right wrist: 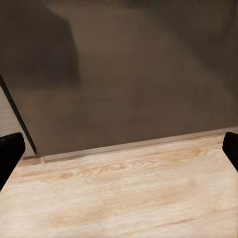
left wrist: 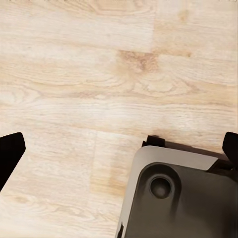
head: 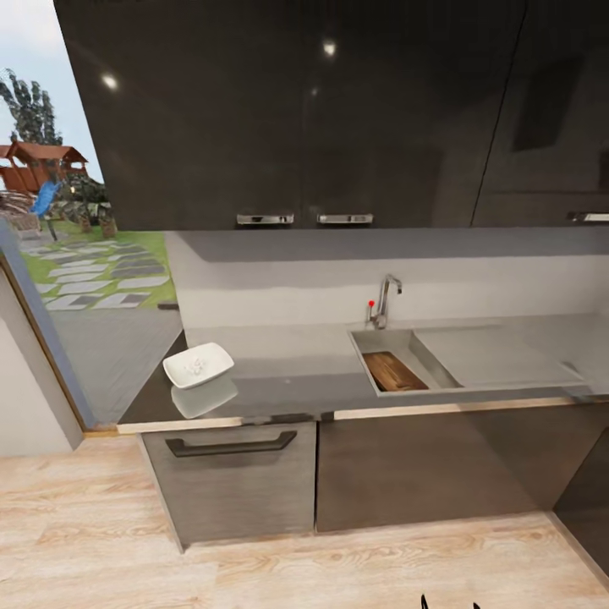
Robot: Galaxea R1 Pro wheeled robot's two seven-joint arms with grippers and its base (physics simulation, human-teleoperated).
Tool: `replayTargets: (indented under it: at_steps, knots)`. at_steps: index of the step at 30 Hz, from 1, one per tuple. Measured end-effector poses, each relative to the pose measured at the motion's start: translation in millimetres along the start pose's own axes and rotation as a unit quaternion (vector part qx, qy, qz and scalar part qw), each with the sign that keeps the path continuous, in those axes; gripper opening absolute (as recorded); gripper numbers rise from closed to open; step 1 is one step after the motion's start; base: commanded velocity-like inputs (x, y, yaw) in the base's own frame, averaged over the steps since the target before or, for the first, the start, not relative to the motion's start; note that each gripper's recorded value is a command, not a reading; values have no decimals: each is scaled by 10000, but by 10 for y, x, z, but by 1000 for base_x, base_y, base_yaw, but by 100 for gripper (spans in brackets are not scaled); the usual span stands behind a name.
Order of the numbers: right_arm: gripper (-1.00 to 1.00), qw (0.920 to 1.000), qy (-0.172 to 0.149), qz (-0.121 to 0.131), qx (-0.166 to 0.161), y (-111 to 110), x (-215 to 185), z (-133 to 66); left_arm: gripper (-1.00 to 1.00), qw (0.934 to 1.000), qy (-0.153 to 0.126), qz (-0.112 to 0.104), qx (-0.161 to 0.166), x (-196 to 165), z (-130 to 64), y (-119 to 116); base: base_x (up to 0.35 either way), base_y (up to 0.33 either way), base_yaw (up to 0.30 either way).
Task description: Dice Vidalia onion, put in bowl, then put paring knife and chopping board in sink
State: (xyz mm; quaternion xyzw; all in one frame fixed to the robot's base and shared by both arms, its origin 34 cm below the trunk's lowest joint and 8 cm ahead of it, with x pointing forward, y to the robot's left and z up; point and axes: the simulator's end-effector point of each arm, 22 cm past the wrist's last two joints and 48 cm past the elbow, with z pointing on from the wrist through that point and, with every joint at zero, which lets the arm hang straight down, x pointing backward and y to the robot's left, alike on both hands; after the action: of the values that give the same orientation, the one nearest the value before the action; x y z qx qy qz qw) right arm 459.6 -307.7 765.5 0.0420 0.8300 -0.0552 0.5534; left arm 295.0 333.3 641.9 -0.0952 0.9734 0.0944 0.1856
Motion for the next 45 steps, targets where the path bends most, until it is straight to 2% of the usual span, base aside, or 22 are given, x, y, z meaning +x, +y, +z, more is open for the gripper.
replayTargets:
  at_steps: [17, 20, 27, 34, 45]
  knots:
    - [100, 9999, -117, 13, 0, -1, -97, 19, 100, 9999, -115, -24, 28, -93, -12, -24, 0, 0, 0]
    - [100, 9999, -138, 11, 0, -5, -115, 22, 100, 9999, -118, -38, 89, -91, -26, -113, 0, 0, 0]
    - [100, 9999, -152, 15, 6, -6, -126, 24, 100, 9999, -127, -45, 108, -98, -31, -141, 0, 0, 12]
    - [100, 9998, -152, 28, 159, -59, -128, 25, 100, 9998, -140, -46, 98, -106, -29, -127, 0, 0, 217]
    - [100, 9997, -151, 26, 181, -73, -126, 23, 100, 9998, -157, -52, 70, -117, -26, -100, 0, 0, 250]
